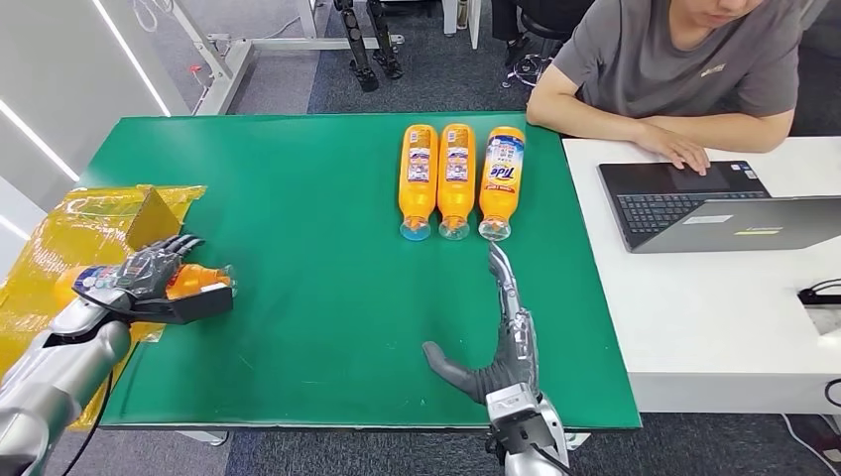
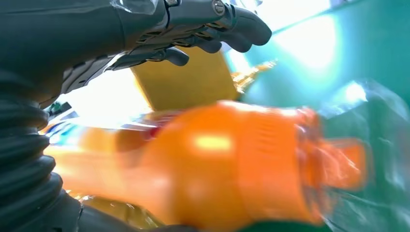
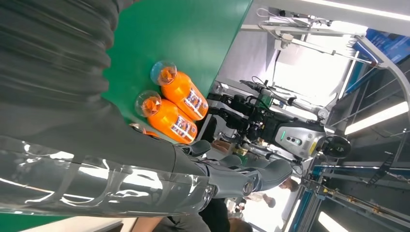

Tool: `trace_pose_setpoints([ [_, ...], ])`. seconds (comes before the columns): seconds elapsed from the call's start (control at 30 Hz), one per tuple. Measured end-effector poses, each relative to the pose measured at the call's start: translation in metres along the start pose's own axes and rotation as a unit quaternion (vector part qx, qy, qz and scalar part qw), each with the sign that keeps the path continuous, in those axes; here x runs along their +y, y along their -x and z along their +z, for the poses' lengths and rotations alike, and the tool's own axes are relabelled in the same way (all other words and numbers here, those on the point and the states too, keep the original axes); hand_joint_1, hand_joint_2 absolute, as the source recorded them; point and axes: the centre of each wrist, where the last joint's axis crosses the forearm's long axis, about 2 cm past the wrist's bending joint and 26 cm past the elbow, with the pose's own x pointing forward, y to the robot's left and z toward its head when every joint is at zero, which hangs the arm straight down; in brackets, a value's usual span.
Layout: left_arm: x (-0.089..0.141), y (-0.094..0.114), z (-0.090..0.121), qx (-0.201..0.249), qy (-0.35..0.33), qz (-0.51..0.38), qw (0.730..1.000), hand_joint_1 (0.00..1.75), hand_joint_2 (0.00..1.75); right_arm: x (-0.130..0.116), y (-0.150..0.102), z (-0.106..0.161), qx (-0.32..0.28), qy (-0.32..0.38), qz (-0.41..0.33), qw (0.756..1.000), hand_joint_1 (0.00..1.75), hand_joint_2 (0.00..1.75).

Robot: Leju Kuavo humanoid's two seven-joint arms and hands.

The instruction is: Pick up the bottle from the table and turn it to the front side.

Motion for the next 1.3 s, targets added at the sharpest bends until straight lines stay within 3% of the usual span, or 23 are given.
trace_pose_setpoints([
  [0.27,0.021,0.042,0.029,0.047,-0.053,-0.013,0.997,0.00,1.75,0.000,-0.001,0.010,0.011,0.002,0.000,1.000,0.00,1.75],
  [0.4,0.030,0.053,0.039,0.059,-0.080,-0.019,0.995,0.00,1.75,0.000,-0.001,0.011,0.012,0.005,-0.003,1.000,0.00,1.75],
  [0.6,0.066,0.064,0.044,0.045,-0.176,0.008,0.983,0.00,1.75,0.003,-0.002,0.007,0.013,0.010,-0.012,1.000,0.00,1.75],
  [0.77,0.083,0.047,0.041,-0.024,-0.282,0.089,0.955,0.00,1.75,0.007,-0.001,0.003,0.015,0.009,-0.020,1.000,0.00,1.75],
  [0.93,0.091,0.023,0.035,-0.092,-0.331,0.162,0.925,0.00,1.75,0.009,0.003,0.001,0.018,0.008,-0.026,0.999,0.00,1.75],
  [1.23,0.111,-0.039,0.012,-0.177,-0.456,0.330,0.807,0.00,1.75,0.012,0.009,-0.005,0.016,0.010,-0.032,0.999,0.00,1.75],
  [1.3,0.113,-0.061,0.006,-0.190,-0.484,0.376,0.767,0.00,1.75,0.012,0.009,-0.006,0.016,0.014,-0.032,0.999,0.00,1.75],
])
